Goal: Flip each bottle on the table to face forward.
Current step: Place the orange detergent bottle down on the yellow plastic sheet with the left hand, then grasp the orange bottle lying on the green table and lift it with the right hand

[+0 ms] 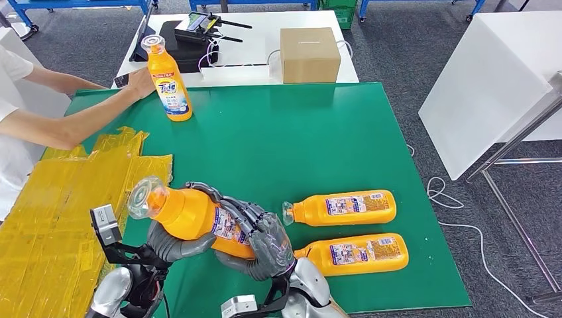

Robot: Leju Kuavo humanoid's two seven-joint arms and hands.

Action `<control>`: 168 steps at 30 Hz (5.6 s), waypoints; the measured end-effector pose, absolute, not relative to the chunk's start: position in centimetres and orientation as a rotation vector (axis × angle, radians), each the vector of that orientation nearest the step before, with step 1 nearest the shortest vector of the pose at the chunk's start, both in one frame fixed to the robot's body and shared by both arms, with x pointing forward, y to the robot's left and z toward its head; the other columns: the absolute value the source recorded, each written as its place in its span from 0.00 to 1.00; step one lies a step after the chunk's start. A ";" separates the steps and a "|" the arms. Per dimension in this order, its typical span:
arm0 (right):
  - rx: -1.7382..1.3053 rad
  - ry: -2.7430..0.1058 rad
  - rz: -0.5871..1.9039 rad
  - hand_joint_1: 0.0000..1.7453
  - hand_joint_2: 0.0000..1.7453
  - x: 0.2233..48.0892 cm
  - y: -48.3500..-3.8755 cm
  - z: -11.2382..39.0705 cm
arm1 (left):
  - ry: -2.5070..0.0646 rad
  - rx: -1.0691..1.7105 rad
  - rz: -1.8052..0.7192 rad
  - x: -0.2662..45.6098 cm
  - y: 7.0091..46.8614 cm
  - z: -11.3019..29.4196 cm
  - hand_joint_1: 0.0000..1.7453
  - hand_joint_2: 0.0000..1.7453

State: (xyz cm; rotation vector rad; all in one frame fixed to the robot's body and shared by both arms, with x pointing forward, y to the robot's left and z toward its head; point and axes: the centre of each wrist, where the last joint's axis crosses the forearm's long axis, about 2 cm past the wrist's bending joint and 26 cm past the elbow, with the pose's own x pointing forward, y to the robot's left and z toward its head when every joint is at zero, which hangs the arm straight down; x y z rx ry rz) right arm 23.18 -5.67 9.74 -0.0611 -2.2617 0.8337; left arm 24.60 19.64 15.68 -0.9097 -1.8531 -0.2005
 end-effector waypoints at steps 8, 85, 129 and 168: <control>0.147 -2.246 0.693 0.00 1.00 22.3 -6.0 10.5 | -1.902 -0.864 -0.241 24.6 19.6 16.0 1.00 1.00; 0.279 -2.339 0.149 0.00 1.00 21.6 -17.4 19.3 | -1.106 1.429 -1.301 36.4 26.5 13.3 1.00 1.00; 0.274 -2.287 0.119 0.00 1.00 22.1 -17.1 18.6 | -1.045 1.117 -1.144 37.8 32.5 9.5 0.00 1.00; 0.222 -2.262 0.086 0.00 1.00 22.1 -18.2 17.9 | -1.198 0.933 -1.203 34.9 30.9 10.2 0.00 0.00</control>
